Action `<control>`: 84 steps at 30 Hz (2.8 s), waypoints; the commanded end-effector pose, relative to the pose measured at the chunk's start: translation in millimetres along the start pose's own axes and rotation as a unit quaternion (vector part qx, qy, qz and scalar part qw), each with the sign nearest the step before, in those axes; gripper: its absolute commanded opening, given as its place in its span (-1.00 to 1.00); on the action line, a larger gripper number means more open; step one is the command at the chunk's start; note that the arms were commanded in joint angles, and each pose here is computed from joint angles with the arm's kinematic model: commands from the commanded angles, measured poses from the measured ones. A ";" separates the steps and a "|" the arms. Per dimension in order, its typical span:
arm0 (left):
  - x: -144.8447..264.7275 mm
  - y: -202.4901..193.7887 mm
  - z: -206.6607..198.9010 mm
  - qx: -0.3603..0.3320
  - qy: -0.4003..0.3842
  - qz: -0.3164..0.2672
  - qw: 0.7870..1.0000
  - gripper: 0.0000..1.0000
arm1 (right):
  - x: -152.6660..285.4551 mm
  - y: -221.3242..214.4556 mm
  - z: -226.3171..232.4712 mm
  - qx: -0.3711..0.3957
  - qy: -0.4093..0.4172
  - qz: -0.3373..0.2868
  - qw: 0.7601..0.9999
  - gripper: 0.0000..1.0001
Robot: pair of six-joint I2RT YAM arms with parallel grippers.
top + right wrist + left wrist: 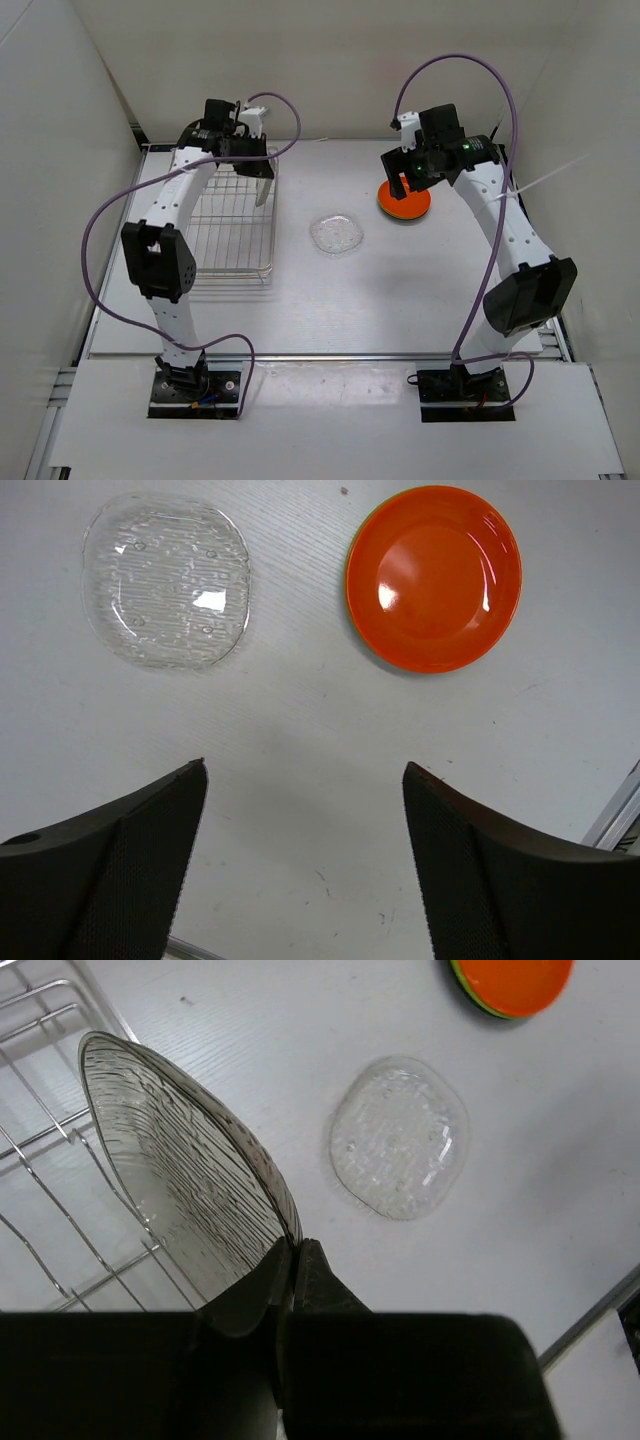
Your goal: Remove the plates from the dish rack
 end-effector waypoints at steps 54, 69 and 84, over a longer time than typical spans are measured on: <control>75.5 -206.0 -242.9 -0.866 0.131 -0.069 0.478 -0.79 | 70.6 8.2 78.8 0.073 0.176 -0.134 0.972 -0.28; 61.0 -199.8 -233.0 -0.858 0.152 -0.058 0.487 -0.06 | 74.7 9.0 80.8 0.075 0.183 -0.142 0.970 -1.00; 122.6 -104.5 -157.2 -0.653 0.314 0.033 0.688 1.00 | -34.7 43.2 15.6 0.028 0.074 -0.048 0.996 -1.00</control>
Point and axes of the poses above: each gripper's point midway between its finger pads, its own x axis back along the fingers, its own z axis along the line the jaws close on, y = z × x, the point moved 7 cm from there along x, back along the fingers, and after that the axes turned 14 degrees about x, right-handed, at the moved point
